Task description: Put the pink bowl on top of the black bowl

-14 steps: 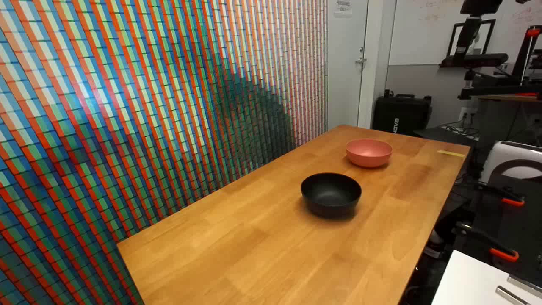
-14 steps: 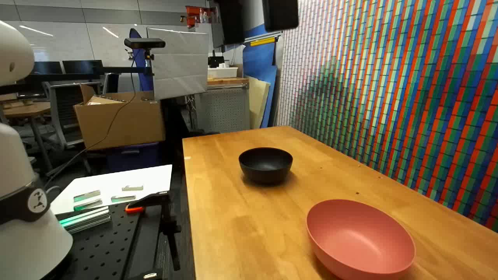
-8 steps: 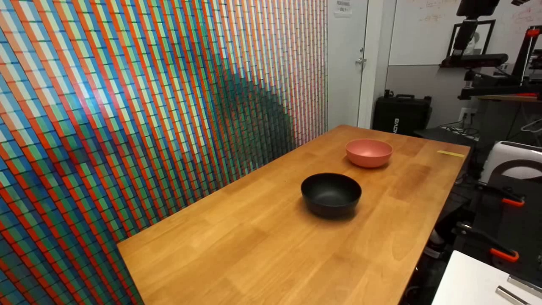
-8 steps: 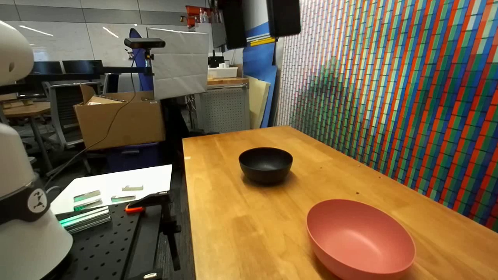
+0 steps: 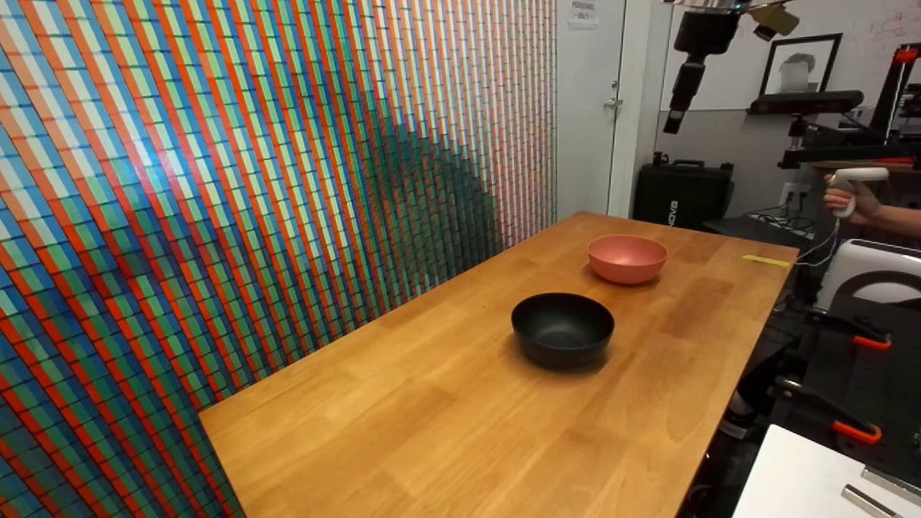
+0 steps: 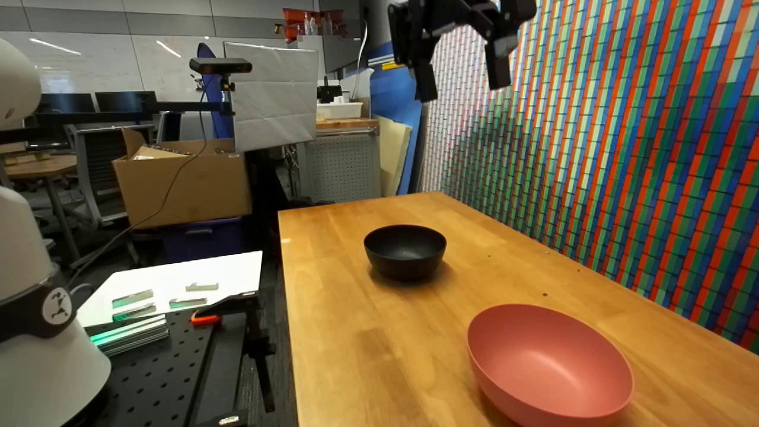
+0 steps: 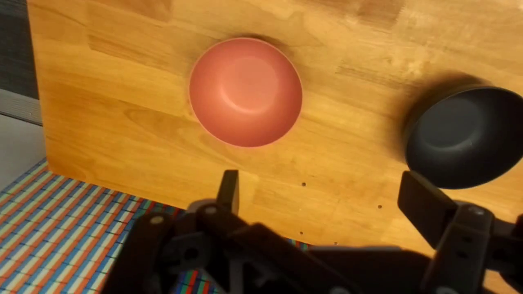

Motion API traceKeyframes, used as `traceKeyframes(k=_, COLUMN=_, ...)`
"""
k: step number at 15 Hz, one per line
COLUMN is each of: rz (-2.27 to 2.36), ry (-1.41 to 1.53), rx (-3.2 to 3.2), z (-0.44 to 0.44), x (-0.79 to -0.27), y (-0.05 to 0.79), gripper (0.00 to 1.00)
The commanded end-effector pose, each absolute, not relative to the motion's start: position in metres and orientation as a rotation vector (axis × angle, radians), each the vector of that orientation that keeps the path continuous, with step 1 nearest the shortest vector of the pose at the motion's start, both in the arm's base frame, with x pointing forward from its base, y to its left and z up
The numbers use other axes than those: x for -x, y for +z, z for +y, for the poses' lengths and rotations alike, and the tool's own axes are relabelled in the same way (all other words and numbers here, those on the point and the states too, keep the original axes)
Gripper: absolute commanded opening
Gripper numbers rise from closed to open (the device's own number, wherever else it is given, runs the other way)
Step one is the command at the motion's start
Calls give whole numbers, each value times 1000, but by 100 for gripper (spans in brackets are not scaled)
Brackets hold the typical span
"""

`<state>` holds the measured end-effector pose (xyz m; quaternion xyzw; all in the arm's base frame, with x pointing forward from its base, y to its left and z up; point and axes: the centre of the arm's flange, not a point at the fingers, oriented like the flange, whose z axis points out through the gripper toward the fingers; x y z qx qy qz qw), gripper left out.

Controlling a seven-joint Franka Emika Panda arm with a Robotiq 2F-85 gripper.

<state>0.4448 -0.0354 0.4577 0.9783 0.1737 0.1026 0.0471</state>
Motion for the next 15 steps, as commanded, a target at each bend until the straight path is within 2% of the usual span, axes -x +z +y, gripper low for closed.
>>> traceKeyframes(k=1, rz=517, ry=197, rx=-2984, z=-2, x=-520, y=413, gripper=100)
traceKeyframes(k=7, rz=407, ry=-14, rx=-2976, z=-4, x=-570, y=324, gripper=100)
traceKeyframes(k=15, rz=309, ry=-187, rx=-2955, z=-26, x=-571, y=237, gripper=100)
